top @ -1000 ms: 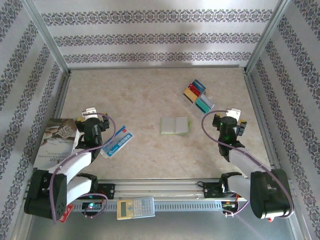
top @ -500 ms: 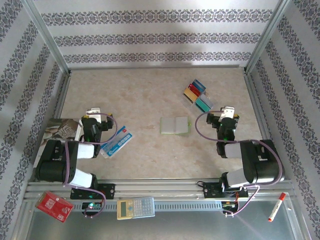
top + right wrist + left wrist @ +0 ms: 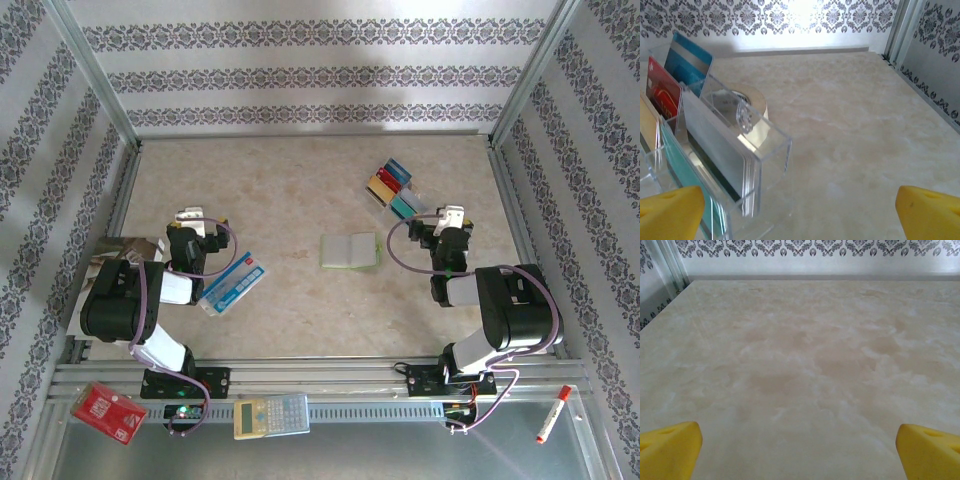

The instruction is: Take the credit cards out of the card holder

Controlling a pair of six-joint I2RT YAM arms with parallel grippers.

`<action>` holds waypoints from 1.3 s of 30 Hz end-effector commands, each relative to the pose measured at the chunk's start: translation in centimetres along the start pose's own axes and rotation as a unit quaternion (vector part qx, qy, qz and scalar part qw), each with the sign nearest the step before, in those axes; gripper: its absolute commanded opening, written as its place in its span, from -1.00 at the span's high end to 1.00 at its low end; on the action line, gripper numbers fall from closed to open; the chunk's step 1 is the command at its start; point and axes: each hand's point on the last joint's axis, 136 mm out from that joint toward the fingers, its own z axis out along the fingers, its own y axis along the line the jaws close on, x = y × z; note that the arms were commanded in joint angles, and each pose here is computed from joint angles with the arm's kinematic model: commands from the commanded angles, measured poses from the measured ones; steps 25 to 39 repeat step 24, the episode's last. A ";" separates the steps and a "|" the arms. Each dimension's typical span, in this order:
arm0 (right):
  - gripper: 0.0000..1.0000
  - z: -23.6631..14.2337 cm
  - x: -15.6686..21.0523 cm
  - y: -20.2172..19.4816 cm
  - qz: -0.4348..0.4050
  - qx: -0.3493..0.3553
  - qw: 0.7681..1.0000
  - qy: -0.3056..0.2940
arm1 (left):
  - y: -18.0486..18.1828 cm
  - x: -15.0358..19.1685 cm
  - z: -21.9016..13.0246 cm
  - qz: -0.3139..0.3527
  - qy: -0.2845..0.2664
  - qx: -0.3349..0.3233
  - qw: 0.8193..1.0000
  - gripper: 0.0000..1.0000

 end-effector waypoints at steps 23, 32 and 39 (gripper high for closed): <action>-0.97 0.3 0.4 -0.1 0.000 0.003 1.000 0.014 | -1.6 0.2 0.6 0.015 0.024 0.053 0.998 -1.00; -0.96 0.3 0.3 -0.1 0.001 0.002 1.000 0.013 | -1.6 0.2 0.6 0.015 0.022 0.053 0.998 -1.00; -0.96 0.3 0.3 -0.1 0.001 0.002 1.000 0.013 | -1.6 0.2 0.6 0.015 0.022 0.053 0.998 -1.00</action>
